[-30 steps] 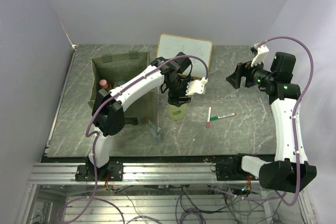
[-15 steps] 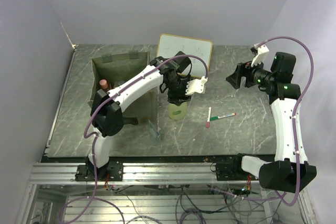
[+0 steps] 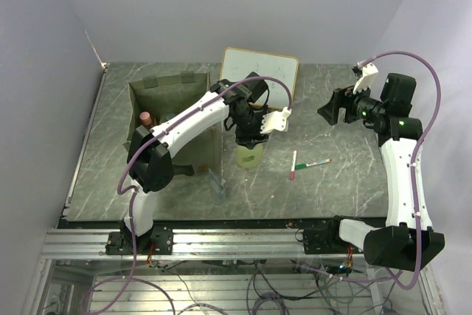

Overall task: Place the personal care products into the canvas bag
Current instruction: Pick up the care product from the center of the board.

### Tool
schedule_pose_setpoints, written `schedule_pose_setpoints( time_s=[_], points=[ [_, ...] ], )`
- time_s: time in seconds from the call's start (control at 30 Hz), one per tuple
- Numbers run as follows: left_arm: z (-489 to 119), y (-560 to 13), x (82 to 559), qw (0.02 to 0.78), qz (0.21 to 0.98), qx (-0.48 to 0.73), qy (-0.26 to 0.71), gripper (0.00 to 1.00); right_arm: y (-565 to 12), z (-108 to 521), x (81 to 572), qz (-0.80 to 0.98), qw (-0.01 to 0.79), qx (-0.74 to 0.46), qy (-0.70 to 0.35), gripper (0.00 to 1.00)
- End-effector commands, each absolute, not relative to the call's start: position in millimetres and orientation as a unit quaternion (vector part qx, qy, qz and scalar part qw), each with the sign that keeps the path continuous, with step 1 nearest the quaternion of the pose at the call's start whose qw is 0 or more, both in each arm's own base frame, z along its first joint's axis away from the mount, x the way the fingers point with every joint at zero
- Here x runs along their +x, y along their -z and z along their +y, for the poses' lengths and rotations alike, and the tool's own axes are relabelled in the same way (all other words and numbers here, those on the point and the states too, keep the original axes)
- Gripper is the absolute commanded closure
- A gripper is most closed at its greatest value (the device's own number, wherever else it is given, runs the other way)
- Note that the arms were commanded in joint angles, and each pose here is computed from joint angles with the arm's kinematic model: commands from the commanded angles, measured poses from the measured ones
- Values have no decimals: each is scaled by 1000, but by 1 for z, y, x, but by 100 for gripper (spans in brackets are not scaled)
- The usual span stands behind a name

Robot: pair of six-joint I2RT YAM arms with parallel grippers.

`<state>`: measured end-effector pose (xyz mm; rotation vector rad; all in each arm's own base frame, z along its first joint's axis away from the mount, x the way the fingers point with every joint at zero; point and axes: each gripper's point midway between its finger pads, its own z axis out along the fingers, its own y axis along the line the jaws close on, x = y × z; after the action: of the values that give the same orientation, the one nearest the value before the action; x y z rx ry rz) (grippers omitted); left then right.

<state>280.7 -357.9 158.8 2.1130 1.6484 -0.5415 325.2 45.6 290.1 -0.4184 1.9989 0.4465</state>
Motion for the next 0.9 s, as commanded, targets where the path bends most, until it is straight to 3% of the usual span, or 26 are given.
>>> schedule_pose_setpoints(
  time_s=[0.0,0.07,0.6,0.87],
  points=[
    [-368,-203,279,261,563,756,208,89,-291,43,328,824,508,-170,-184,17],
    [-371,-212,278,271,564,750,214,93,-291,43,328,824,508,-170,-185,17],
    [-353,-320,270,378,539,729,189,93,-292,45,338,828,493,-203,-174,17],
    [-328,-395,263,458,510,711,159,93,-310,79,350,813,482,-278,-170,17]
  ],
)
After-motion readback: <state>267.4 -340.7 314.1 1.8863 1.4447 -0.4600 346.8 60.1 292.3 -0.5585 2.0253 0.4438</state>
